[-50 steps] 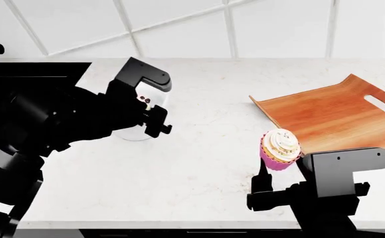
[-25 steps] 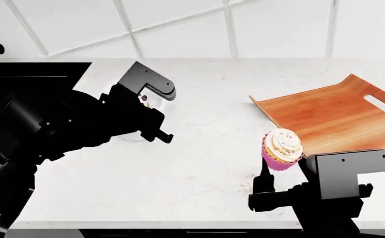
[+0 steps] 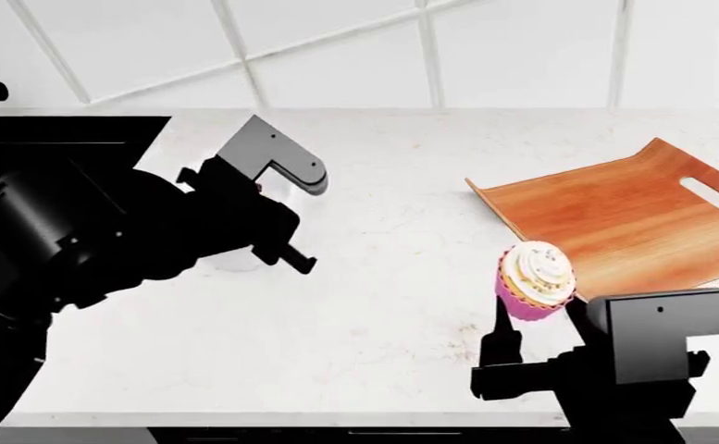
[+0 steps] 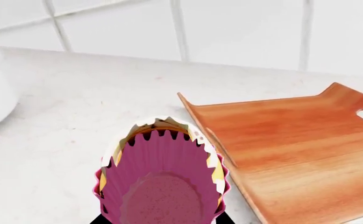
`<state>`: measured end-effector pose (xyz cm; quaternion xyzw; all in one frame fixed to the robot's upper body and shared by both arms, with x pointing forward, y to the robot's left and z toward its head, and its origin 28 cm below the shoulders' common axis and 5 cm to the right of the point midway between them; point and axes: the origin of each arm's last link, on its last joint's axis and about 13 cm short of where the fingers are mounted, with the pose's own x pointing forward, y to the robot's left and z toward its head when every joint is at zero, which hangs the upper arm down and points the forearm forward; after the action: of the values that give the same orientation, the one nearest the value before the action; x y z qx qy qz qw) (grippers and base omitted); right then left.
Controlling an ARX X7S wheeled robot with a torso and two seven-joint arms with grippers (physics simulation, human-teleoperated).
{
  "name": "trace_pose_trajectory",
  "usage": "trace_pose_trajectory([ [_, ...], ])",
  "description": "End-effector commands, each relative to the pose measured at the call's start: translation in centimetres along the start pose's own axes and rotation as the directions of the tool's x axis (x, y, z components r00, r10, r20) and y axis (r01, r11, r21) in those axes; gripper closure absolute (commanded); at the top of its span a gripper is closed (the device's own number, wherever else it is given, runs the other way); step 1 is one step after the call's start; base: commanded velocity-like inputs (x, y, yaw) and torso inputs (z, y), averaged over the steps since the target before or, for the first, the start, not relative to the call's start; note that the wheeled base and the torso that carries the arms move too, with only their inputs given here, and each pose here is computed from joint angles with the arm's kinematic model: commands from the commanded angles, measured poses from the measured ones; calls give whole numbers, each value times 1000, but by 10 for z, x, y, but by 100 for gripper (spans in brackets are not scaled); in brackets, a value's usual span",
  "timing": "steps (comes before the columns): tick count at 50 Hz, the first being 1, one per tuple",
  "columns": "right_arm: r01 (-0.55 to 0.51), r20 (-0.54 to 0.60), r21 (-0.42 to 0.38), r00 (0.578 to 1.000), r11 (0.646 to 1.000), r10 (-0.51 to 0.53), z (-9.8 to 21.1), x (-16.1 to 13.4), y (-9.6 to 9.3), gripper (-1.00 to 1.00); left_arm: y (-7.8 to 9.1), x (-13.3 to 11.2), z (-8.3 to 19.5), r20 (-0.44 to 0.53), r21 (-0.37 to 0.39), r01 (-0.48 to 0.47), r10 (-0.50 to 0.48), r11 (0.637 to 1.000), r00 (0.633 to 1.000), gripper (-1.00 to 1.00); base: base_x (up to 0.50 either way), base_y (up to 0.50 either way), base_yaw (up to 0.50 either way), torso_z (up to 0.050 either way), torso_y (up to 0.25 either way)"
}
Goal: Pick up the bowl with cake and place it on the tray. Pick up the cupcake and place it on the tray.
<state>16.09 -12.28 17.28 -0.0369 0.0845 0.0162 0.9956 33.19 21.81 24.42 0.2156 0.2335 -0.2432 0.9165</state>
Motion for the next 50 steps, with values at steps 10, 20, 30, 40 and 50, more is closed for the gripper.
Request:
trace_pose_trajectory([
  [10, 1, 31, -12, 1000, 1000, 0, 5, -2, -1, 100, 6, -19, 17, 52, 123, -93, 87, 988, 995, 100, 0, 0, 0, 0, 0],
  [20, 1, 38, -16, 999, 1000, 0, 8, -3, -1, 100, 4, -29, 31, 112, 202, -123, 101, 972, 988, 100, 0, 0, 0, 0, 3],
  [30, -1, 48, -19, 999, 1000, 2, 12, -3, -1, 100, 4, -38, 40, 151, 262, -178, 142, 949, 978, 100, 0, 0, 0, 0, 2],
  [40, -1, 59, -24, 998, 1000, 3, 14, -5, 0, 100, 7, -49, 50, 182, 292, -219, 171, 931, 968, 100, 0, 0, 0, 0, 2],
  [50, 2, 89, -48, 996, 999, 2, 21, -5, -3, 100, 6, -55, 55, 174, 350, -238, 187, 906, 967, 100, 0, 0, 0, 2, 3],
])
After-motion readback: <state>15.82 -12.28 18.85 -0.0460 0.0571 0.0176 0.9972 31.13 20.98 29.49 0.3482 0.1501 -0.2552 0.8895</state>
